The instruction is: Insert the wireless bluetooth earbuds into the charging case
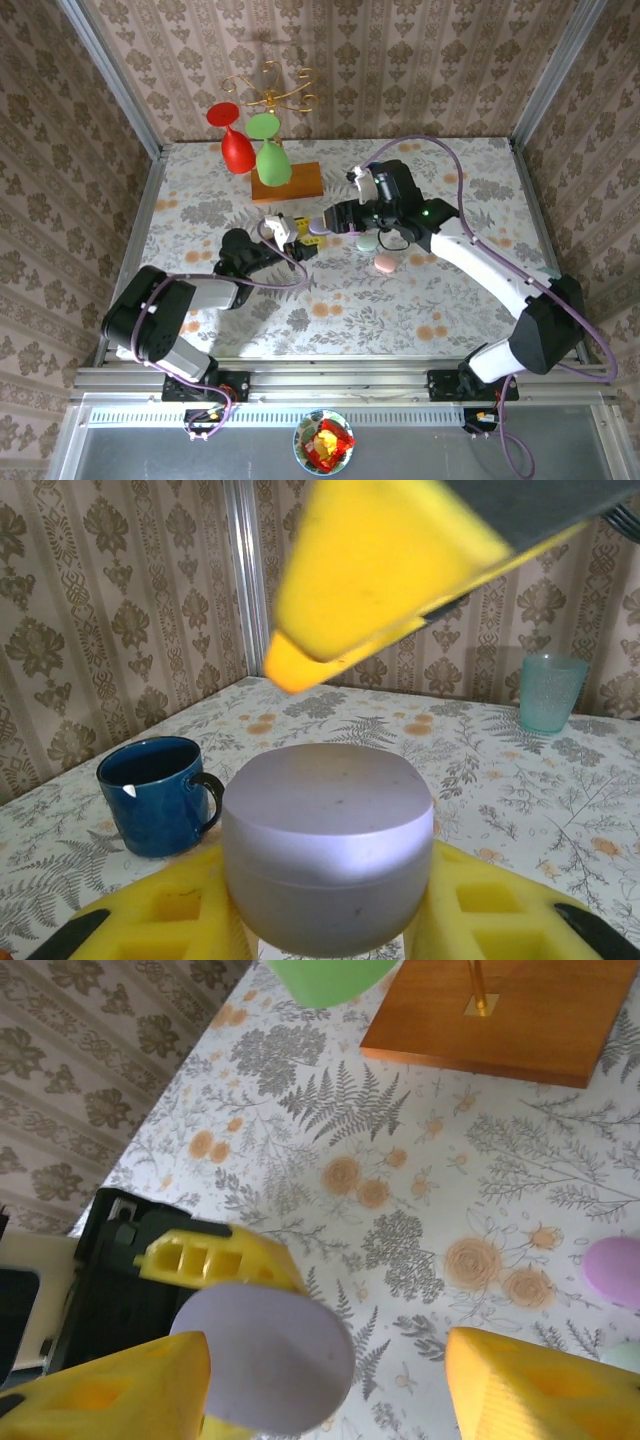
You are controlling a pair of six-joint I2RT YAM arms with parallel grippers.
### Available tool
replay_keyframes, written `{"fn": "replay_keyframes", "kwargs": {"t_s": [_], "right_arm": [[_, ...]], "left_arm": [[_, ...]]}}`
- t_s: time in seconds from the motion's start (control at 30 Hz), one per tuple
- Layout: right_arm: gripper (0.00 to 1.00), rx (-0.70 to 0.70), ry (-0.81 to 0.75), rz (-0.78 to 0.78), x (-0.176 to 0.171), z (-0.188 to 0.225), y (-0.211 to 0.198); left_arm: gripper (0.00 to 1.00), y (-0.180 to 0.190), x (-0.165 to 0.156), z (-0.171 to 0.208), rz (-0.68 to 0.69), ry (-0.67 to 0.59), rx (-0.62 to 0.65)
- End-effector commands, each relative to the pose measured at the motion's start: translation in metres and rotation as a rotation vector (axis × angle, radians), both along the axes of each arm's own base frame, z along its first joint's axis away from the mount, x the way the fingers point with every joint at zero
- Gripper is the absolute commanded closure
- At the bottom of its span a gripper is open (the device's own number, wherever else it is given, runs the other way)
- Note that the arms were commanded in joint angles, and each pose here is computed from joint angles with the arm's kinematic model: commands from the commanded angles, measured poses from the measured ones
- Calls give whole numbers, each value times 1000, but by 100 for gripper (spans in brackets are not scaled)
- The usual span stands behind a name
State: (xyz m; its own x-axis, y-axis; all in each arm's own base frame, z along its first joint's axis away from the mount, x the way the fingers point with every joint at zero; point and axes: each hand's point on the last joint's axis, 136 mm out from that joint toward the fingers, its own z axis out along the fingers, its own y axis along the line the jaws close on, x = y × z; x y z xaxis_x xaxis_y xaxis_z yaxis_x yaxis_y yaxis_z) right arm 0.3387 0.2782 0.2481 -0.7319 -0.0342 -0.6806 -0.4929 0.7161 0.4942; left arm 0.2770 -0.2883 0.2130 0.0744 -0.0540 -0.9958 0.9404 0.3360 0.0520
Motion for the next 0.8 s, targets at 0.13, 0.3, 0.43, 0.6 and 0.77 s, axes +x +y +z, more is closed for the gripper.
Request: {"fn": "replay_keyframes", "kwargs": {"t_s": [0.13, 0.3, 0.43, 0.6, 0.77], "right_arm": [[22, 418, 168, -10, -13, 36, -6], [22, 551, 283, 15, -19, 36, 0], [24, 662, 371, 60, -19, 40, 11], [37, 701, 405, 71, -17, 40, 14], [57, 706, 429, 70, -17, 35, 15]], "left_arm": [[65, -2, 5, 52, 10, -21, -125], [65, -11, 0, 59, -14, -43, -132], [65, -17, -5, 61, -28, -64, -128], [65, -20, -9, 61, -37, -80, -123], [65, -21, -10, 58, -36, -83, -116]]}}
